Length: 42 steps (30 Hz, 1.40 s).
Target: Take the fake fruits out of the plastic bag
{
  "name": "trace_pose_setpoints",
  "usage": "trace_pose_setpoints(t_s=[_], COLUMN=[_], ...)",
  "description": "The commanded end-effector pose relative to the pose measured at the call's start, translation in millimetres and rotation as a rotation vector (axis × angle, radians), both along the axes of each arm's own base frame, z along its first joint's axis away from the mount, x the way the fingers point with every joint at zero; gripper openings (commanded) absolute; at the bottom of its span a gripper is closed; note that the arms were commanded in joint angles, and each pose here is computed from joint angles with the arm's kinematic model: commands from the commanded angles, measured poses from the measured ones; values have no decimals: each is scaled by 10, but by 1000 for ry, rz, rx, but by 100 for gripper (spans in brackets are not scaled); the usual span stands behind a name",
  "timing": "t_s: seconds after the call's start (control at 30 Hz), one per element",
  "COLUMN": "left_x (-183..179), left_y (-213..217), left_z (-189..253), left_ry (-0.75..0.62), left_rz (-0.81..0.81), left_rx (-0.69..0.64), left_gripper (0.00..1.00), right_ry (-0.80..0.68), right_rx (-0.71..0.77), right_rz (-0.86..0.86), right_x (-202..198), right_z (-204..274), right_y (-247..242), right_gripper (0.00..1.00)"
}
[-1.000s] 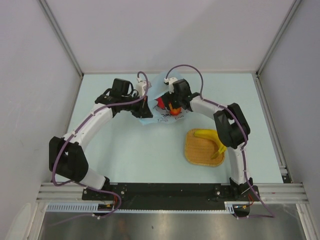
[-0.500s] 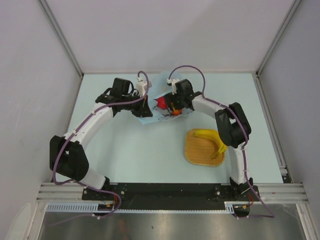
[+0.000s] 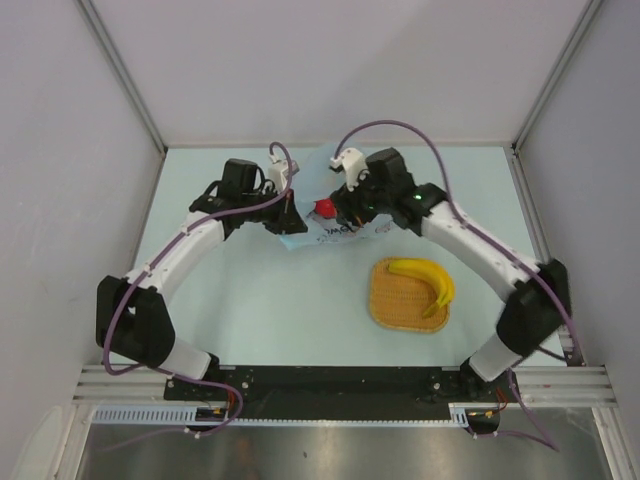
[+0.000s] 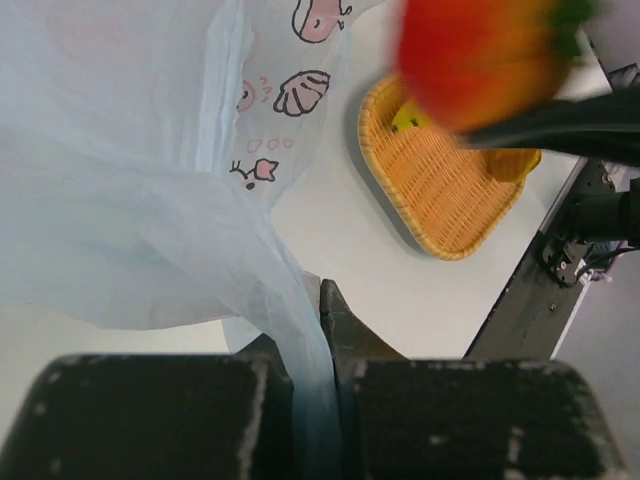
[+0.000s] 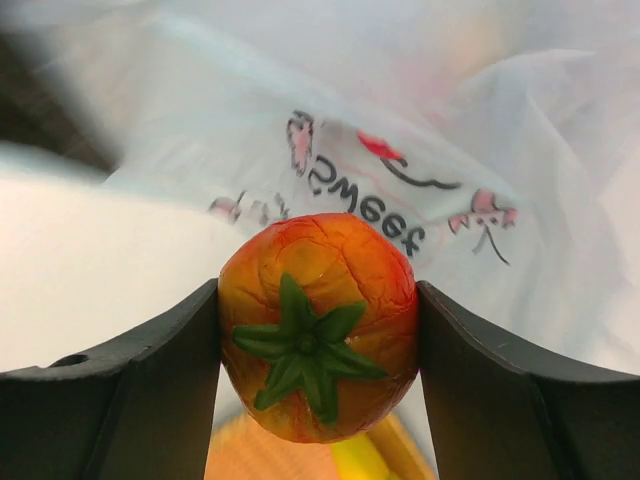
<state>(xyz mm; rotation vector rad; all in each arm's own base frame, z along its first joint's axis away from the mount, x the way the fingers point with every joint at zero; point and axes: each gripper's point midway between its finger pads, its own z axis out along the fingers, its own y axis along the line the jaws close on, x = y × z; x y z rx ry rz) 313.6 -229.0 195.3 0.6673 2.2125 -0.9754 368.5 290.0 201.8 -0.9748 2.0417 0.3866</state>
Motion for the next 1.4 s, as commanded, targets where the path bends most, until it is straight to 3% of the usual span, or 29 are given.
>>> trace_pose_setpoints(t_s=[0.0,0.13,0.2,0.33,0.6,1.03,1.13,1.17,1.37], left_x=[108,145,62,-130,-359,-395,-367,-370,-374], left_y=[-13,123,154,149,256,224,202,193,161], left_z=[139,193,179,49,-57,-32,-1,-12,11], left_ry=[-82,-177,-173,-138,-141,-133,-132,-122,-101], left_rz=[14,7,-16,-45,-53,-63,-64,-67,-65], left_rx=[-30,58,76,52,76,48,42,39,15], left_gripper=[3,3,4,5,5,6,6,6,6], right_ry=[-2,141,174,170,153,110,103,106,41], right_rx=[32,-15,-7,-136,-203,-312,-320,-318,-200], right_rz=[236,328,336,409,420,440,417,410,456], right_x=[-784,-1413,-1522,-1704,-1571,-1233,-1195,-1193,-1299], right_z=[303,-76,-159,-584,-992,-1406,-1391,-1388,-942], right_y=[-252,-483,-556,-777,-852,-844,-888,-897,-713], right_gripper=[50,50,51,52,56,62,78,99,100])
